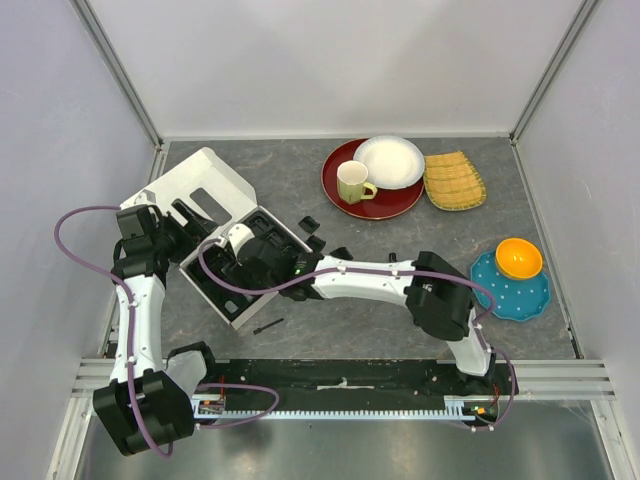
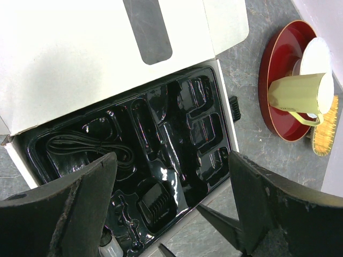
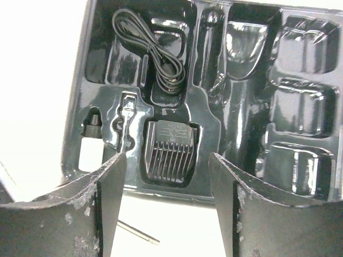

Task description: Sort the hair-cutting tools

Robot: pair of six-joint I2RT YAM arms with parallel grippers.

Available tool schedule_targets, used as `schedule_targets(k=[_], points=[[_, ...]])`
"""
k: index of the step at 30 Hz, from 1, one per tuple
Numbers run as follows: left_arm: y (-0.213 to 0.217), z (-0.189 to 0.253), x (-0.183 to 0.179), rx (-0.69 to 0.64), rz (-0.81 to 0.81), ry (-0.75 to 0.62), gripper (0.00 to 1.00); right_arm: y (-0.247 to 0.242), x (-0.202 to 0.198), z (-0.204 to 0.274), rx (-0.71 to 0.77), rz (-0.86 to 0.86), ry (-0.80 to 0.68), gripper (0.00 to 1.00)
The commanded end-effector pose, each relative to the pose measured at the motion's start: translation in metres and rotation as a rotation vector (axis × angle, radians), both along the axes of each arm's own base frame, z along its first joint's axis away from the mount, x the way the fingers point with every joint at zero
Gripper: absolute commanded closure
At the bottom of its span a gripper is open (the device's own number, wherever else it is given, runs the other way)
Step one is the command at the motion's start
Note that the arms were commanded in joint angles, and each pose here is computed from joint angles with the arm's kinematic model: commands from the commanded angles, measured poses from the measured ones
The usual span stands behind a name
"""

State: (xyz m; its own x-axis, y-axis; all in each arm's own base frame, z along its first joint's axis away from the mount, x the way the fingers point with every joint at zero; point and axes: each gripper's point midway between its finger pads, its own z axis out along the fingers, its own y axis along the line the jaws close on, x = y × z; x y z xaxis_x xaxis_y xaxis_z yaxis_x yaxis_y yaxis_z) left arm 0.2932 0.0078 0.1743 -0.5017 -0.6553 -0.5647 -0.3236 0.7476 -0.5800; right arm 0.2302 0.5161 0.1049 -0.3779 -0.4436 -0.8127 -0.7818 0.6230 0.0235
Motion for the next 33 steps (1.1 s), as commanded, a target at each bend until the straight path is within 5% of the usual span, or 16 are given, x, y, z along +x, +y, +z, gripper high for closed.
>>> schedule_targets(k=[1,8,16,19,33], points=[[0.000,0.006,0.004,0.005,-0.015,-0.036,0.09,-0.002,-0.005,0.075,0.086,0.067,-0.075,0.27],[0.000,0.006,0.003,0.003,-0.016,-0.036,0.09,-0.028,-0.025,0.067,0.030,0.146,-0.048,0.35],[-0.001,0.006,0.003,0.004,-0.018,-0.038,0.09,-0.003,-0.015,0.037,0.036,0.097,-0.010,0.74],[0.000,0.005,0.003,0.006,-0.015,-0.035,0.09,0.009,-0.009,0.025,0.037,0.087,-0.007,0.82],[0.000,0.004,0.003,0.003,-0.015,-0.032,0.09,0.023,-0.004,-0.019,-0.011,0.098,0.024,0.87]])
